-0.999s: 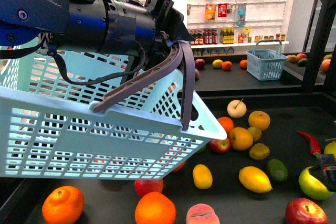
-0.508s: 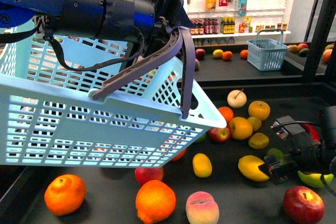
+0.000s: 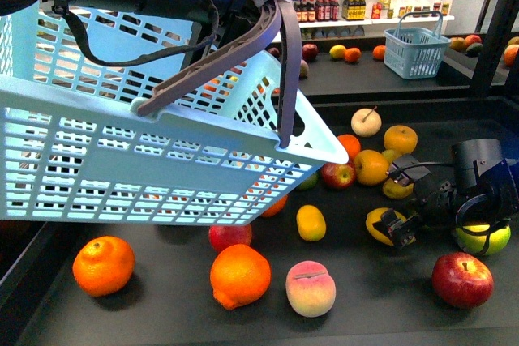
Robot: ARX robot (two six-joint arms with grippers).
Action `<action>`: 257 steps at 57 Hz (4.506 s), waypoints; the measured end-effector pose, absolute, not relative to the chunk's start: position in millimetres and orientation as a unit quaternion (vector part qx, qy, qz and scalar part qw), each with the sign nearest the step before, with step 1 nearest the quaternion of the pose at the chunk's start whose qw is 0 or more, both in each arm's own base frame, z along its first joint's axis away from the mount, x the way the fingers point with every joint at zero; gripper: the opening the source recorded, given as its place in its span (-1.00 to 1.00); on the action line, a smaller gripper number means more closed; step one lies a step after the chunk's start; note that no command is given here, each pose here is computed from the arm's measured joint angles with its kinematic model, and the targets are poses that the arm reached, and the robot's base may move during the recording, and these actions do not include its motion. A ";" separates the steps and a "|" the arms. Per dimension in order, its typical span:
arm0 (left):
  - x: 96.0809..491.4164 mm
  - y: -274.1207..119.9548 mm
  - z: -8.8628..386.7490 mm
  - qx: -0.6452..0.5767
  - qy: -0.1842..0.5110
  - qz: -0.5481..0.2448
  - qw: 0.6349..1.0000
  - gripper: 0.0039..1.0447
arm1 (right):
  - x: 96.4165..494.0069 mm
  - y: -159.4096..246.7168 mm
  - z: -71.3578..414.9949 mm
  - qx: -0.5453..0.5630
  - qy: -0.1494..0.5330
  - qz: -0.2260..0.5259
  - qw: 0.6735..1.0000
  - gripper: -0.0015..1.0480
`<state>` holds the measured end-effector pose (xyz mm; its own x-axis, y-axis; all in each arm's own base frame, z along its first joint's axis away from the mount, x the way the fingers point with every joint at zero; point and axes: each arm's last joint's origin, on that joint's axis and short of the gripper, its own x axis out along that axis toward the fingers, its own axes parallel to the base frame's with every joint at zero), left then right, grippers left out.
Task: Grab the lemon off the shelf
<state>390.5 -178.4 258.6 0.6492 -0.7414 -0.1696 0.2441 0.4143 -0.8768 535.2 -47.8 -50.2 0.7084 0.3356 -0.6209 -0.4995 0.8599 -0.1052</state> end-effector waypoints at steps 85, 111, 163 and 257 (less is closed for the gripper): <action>390.5 -178.4 258.6 -0.443 0.281 -0.311 0.793 -0.81 | 498.7 -59.9 99.9 -0.063 0.115 0.155 0.979 0.27; 390.5 -178.4 258.6 -0.443 0.281 -0.311 0.793 -0.81 | 465.9 12.7 171.1 0.053 0.077 0.251 0.963 0.27; 390.5 -178.4 258.3 -0.444 0.281 -0.310 0.792 -0.81 | 448.3 86.0 163.6 0.138 0.098 0.272 0.947 0.86; 390.5 -178.8 258.2 -0.444 0.282 -0.310 0.792 -0.82 | 554.4 114.0 -71.8 0.028 0.335 0.109 0.936 0.86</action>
<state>390.5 -178.8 258.2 0.6485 -0.7419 -0.1706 0.2407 0.4125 -0.8786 554.4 114.0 -71.8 0.7521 0.2221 -0.6205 -0.1843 0.9748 0.1256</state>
